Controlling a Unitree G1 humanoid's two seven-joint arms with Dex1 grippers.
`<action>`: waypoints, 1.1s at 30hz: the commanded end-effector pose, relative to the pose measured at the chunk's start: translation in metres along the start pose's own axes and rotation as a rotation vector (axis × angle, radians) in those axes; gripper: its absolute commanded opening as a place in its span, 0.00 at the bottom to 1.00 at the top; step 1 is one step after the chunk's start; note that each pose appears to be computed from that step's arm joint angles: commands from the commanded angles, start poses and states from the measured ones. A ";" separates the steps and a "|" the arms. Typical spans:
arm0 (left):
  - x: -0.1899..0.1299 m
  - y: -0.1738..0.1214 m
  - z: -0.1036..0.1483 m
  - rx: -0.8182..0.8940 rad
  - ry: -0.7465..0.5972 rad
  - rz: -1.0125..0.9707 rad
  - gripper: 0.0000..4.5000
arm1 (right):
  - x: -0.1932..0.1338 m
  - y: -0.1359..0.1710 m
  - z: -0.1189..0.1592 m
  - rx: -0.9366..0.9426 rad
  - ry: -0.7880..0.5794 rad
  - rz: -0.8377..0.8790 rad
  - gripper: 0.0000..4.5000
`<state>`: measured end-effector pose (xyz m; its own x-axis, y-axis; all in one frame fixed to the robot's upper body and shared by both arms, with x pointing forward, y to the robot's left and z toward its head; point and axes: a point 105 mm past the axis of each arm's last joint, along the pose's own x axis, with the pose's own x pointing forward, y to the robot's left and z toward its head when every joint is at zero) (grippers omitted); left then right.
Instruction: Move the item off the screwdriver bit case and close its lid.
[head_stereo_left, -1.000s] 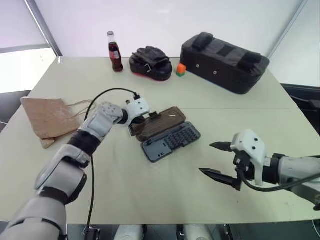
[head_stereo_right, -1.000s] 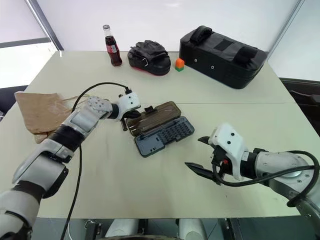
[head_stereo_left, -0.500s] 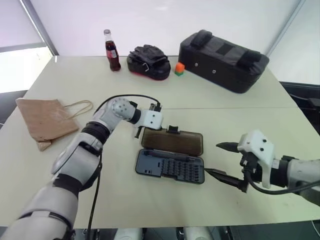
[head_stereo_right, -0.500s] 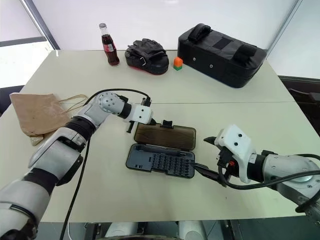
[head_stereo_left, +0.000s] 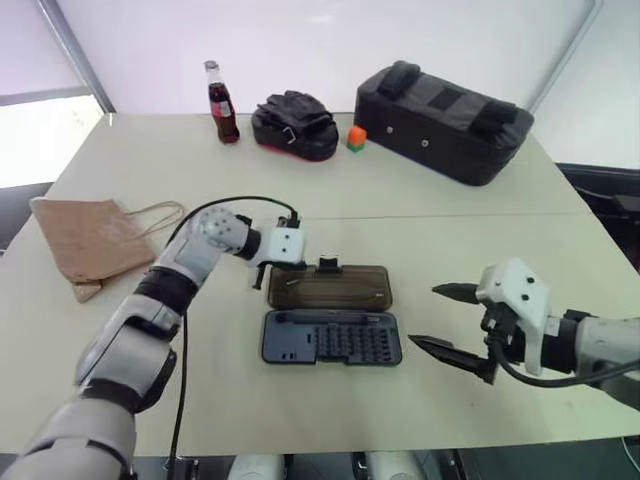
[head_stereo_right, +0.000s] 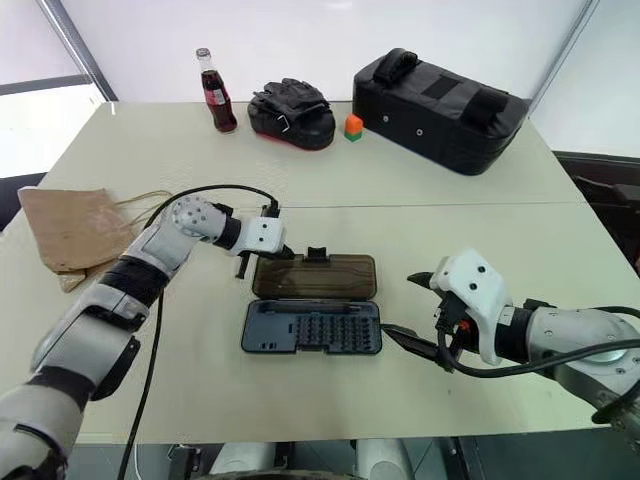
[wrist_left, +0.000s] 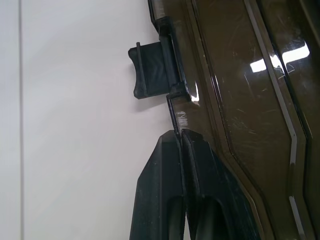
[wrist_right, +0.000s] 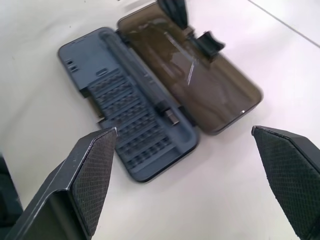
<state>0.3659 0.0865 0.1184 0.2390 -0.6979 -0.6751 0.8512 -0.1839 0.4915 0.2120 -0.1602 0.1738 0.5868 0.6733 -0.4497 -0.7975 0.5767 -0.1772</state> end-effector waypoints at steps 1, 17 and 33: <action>-0.004 -0.006 0.010 0.005 -0.011 -0.026 0.00 | 0.000 -0.001 0.005 -0.030 -0.018 -0.003 1.00; -0.008 -0.008 0.004 -0.094 0.064 -0.015 0.00 | 0.000 -0.003 0.003 -0.029 -0.012 -0.008 1.00; -0.009 0.011 0.009 -0.108 0.030 0.108 0.50 | 0.001 -0.005 0.002 -0.036 -0.012 -0.012 1.00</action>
<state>0.3624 0.0845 0.1202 0.3049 -0.6704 -0.6765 0.8859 -0.0611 0.4599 0.2169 -0.1641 0.1705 0.5935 0.6597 -0.4611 -0.7923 0.5796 -0.1906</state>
